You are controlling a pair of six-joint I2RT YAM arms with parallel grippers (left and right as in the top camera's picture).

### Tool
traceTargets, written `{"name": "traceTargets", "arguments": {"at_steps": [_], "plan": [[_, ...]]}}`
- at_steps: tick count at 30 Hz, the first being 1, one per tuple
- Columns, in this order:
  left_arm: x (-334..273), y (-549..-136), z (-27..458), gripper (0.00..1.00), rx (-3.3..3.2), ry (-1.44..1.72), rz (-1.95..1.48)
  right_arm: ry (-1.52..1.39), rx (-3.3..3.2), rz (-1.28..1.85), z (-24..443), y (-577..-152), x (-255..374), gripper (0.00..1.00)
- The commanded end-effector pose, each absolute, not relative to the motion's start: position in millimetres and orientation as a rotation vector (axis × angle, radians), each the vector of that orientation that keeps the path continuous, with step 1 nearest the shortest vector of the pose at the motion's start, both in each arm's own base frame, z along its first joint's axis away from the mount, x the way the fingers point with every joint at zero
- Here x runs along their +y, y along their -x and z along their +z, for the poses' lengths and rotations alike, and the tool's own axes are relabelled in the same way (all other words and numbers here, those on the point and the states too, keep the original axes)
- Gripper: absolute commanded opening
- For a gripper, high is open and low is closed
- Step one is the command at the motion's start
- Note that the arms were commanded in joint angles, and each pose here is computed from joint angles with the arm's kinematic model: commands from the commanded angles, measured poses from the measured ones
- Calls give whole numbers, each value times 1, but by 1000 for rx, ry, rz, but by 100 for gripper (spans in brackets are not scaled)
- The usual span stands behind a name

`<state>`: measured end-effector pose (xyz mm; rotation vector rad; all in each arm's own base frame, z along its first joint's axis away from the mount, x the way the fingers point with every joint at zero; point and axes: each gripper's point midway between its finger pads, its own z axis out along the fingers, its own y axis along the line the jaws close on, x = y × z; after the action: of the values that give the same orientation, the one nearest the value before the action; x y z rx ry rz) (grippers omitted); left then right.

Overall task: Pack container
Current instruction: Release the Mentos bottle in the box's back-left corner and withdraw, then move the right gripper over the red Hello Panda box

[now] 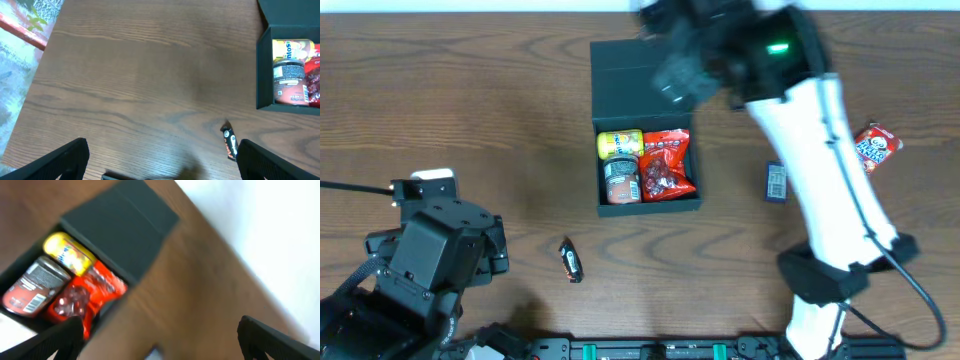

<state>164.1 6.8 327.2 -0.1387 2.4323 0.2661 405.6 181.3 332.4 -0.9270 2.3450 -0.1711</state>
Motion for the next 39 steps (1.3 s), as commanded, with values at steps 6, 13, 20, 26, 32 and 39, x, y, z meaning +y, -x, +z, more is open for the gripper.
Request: {"name": "traceTargets", "arguments": {"at_steps": [6,13,20,26,32,39], "plan": [[4,-162,324,95,2451,136,250,-92,2619,-119,335,-384,70,99],[-1,-160,321,95,2475,123,213,-382,2618,-34,333,-388,27,99],[0,-160,321,95,2477,122,215,-549,2710,-241,304,-348,-31,99],[-4,-164,323,95,2458,128,186,-772,2695,-210,261,-321,-57,99],[-11,-165,323,95,2466,115,142,-1177,2613,-166,200,-314,-98,99],[-12,-165,323,95,2467,113,131,-1257,2455,-91,161,-339,-133,99]]}}
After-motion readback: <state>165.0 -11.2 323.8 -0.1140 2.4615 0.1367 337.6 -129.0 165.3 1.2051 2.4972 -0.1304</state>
